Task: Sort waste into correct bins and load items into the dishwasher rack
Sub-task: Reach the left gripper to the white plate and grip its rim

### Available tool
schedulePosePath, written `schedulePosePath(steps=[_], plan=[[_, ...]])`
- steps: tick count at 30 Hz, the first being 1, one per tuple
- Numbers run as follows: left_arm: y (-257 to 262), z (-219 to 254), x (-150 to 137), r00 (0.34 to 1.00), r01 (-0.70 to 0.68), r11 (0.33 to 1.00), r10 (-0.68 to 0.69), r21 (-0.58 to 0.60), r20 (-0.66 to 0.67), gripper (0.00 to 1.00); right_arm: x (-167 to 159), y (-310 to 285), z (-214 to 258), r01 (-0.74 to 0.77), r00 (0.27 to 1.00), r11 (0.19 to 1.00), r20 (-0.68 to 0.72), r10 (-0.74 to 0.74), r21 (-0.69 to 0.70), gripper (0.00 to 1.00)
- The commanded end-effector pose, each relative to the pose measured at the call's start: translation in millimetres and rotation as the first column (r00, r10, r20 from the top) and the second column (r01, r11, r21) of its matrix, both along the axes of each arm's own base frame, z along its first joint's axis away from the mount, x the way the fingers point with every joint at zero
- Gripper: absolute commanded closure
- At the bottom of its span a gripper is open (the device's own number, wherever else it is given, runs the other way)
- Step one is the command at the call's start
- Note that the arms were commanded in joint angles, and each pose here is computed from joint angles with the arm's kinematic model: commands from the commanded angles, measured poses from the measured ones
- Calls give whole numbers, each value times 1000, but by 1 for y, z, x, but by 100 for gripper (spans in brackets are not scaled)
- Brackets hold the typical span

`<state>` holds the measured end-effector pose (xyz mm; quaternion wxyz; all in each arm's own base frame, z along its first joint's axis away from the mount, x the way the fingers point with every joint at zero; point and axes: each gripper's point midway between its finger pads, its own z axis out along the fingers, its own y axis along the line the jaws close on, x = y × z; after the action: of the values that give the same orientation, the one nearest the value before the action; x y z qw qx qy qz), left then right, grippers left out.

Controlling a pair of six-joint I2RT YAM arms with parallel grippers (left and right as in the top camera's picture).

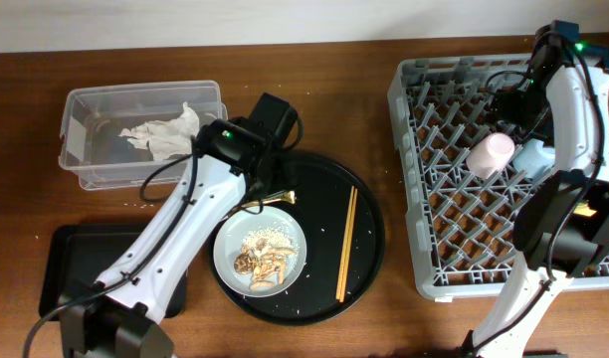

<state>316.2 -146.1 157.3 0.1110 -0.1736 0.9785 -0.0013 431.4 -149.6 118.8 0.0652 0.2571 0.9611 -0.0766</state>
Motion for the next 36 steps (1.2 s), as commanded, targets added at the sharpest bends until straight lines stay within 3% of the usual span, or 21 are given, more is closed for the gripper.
schedulePosePath(steps=[1, 10, 13, 16, 18, 22, 36], plan=[[12, 3, -6, 994, -109, 993, 109, 38, 16, 1, 1, 0, -1, 7, 1000, 1000, 0, -7, -1, 2], [-59, -19, -44, 986, 166, 985, -167, 52, 26, 1, 1, 0, -1, 7, 1000, 1000, 0, -7, -1, 2], [-75, -33, -46, 978, 203, 979, -204, 35, 49, 16, 1, 0, -1, 7, 1000, 1000, 0, -7, -1, 2], [-76, -51, -48, 977, 207, 977, -209, 41, 38, 19, 1, 0, -1, 7, 1000, 1000, 0, -7, -1, 2], [-73, -62, -51, 978, 209, 976, -210, 57, 14, 28, 1, 0, -1, 7, 1000, 1000, 0, -7, -1, 2], [-88, -76, -43, 944, 330, 943, -331, 49, 9, 29, 1, 0, -1, 7, 1000, 1000, 0, -7, -1, 2], [-91, -132, -44, 936, 344, 936, -335, 81, -105, 39, 1, 0, -1, 7, 1000, 1000, 0, -7, -1, 2]])
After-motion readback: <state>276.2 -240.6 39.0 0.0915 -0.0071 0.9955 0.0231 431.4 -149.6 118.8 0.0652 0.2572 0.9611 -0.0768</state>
